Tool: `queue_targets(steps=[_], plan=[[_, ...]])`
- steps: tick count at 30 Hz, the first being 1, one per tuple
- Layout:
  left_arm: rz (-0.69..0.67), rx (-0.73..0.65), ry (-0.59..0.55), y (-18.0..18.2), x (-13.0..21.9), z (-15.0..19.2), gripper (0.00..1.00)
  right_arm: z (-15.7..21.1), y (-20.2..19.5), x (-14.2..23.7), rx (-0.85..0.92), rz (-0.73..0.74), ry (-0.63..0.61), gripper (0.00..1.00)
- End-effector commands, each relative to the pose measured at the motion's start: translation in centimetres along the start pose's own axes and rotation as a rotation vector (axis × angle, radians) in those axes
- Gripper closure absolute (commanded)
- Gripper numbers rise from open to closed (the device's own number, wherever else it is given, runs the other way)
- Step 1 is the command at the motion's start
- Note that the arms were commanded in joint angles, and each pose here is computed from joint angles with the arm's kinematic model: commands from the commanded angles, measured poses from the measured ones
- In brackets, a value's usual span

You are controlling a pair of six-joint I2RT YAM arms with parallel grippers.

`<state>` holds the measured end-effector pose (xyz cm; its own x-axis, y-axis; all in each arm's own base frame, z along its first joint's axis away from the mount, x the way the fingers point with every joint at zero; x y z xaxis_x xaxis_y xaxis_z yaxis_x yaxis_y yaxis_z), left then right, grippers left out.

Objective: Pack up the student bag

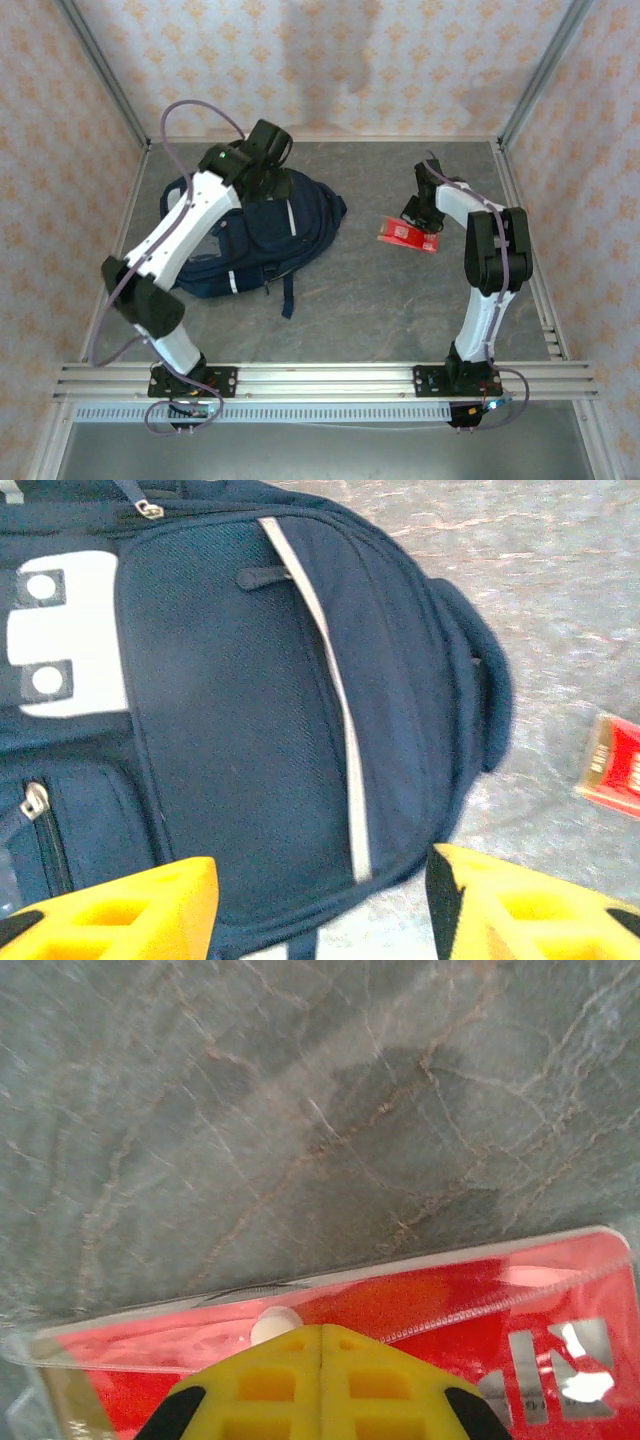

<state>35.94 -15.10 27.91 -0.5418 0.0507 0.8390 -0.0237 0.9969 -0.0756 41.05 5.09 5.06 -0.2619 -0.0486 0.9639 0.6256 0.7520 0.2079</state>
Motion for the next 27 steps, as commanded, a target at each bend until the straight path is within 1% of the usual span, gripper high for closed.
queue_targets(steps=[1, 4, 7, 10, 15, 19, 21, 24, 26, 27], plan=[[0.045, 0.109, -0.031, 0.3, 0.7, 1.1, 0.42, 0.3, -1.3, 0.0, 0.026, 0.066, 0.025, 1.0], [0.139, 0.113, 0.04, -0.7, 0.5, 3.3, 0.41, 1.5, -1.2, -0.6, 0.026, 0.035, 0.074, 1.0], [0.177, 0.08, 0.091, -1.3, 0.3, 5.2, 0.41, 2.9, -1.7, -1.0, 0.012, 0.034, 0.129, 1.0], [0.197, 0.068, 0.104, -1.5, 0.1, 6.3, 0.4, 4.9, -2.4, -0.6, 0.016, 0.047, 0.158, 1.0], [0.242, 0.043, 0.128, -2.4, -0.6, 7.6, 0.4, 8.7, -3.7, 1.1, 0.015, 0.031, 0.163, 1.0], [0.328, 0.009, 0.157, -4.6, -1.2, 8.7, 0.41, 12.3, -4.7, 2.2, -0.006, 0.009, 0.179, 1.0], [0.365, -0.016, 0.186, -5.9, -1.6, 9.5, 0.41, 14.2, -4.7, 2.6, -0.031, -0.026, 0.194, 1.0], [0.424, -0.059, 0.244, -8.1, -2.3, 10.9, 0.41, 17.6, -3.8, 3.4, -0.026, -0.106, 0.254, 1.0], [0.46, -0.09, 0.287, -9.6, -3.0, 12.0, 0.41, 19.7, -3.0, 4.1, 0.007, -0.163, 0.324, 0.97], [0.474, -0.103, 0.3, -10.3, -3.2, 12.4, 0.41, 20.2, -2.7, 4.6, 0.027, -0.184, 0.339, 0.95]])
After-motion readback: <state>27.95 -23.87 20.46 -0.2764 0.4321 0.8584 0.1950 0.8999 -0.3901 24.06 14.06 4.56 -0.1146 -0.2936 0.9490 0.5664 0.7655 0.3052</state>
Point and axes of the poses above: each hand's point on the last joint's axis, 136 mm out from that joint toward the fingers, its own x axis back along the fingers, its own y axis along the line the jaws close on, z = x × y, the point moved 2 cm from there along x, back along the fingers, and after that the axes turned 9 degrees about -x, right-handed, at the moved point
